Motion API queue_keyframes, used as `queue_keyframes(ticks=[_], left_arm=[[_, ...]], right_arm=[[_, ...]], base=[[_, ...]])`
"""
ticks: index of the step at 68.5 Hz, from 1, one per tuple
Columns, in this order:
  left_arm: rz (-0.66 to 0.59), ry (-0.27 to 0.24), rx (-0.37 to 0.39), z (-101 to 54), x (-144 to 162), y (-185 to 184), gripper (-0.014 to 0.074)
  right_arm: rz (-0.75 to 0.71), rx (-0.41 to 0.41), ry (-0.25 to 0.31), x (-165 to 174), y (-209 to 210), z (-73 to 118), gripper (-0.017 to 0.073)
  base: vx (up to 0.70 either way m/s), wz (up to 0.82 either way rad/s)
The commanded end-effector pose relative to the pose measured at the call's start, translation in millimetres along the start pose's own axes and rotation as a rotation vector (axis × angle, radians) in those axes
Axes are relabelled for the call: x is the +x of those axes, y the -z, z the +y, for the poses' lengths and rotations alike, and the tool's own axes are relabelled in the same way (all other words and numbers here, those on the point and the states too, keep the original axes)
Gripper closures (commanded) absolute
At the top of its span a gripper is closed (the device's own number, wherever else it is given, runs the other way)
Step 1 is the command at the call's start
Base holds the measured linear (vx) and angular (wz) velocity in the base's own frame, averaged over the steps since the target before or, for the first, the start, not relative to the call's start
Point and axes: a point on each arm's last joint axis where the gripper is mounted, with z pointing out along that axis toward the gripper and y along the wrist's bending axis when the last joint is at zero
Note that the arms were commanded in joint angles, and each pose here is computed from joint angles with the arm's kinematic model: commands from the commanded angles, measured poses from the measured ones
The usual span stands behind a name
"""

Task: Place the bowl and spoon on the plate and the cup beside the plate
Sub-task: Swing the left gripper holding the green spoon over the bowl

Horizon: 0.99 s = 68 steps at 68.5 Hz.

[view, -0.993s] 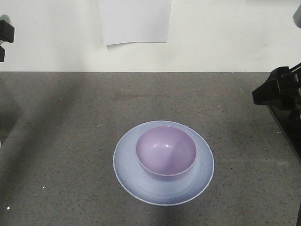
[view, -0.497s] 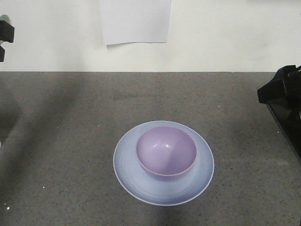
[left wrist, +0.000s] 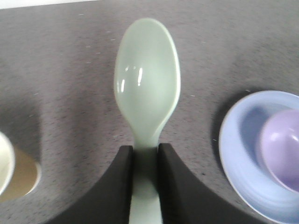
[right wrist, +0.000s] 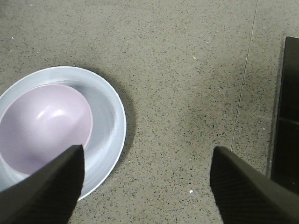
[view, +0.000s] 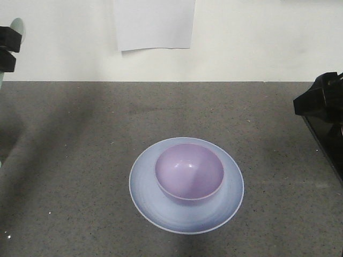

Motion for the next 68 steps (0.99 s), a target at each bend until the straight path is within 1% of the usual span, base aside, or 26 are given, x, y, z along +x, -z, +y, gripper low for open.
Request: queue_keyframes(ticks=[1,9,10,11,18,25,37,48,58,62,68], left_arm=[[-0.039,-0.062,0.104,-14.0,-5,5,0.0601],[0.018,-0.119,0.156,-25.6,-8,-17,0.0601],[0.112,-0.221,0.197,-46.7,-8,-53,0.0601],[0.123,-0.23,0.202,-49.4,-7,-58,0.0601],[0.165,-0.275,0.221,-60.4,-6,-75,0.0601],[0.183,-0.306,0.243,-75.1,-10,-88,0.0601],[0.147,-0.38,0.297,-109.0,-23,-94,0.0601],[0.17,-0.466,0.34,-138.5,-21,-113,0.0601],[0.215,-0.513,0.362,-157.8,-11,-129,0.0601],[0.224,-0.533,0.362,-162.6,-8,-133,0.0601],[0.232,-0.549,0.371,-169.0,-5,-134,0.0601]], right_arm=[[-0.104,0.012,0.0,-9,12,-0.3,0.0017],[-0.104,0.012,0.0,-9,12,-0.3,0.0017],[-0.104,0.012,0.0,-9,12,-0.3,0.0017],[-0.104,0.012,0.0,-9,12,-0.3,0.0017],[-0.104,0.012,0.0,-9,12,-0.3,0.0017],[-0.104,0.012,0.0,-9,12,-0.3,0.0017],[-0.104,0.012,0.0,-9,12,-0.3,0.0017],[-0.104,0.012,0.0,-9,12,-0.3,0.0017],[-0.102,0.011,0.0,-8,12,-0.3,0.0017],[-0.102,0.011,-0.001,-8,12,-0.2,0.0017],[-0.102,0.011,-0.001,-8,12,-0.2,0.0017]], base=[[0.0,0.0],[0.0,0.0],[0.0,0.0],[0.0,0.0],[0.0,0.0],[0.0,0.0],[0.0,0.0],[0.0,0.0],[0.0,0.0],[0.0,0.0],[0.0,0.0]])
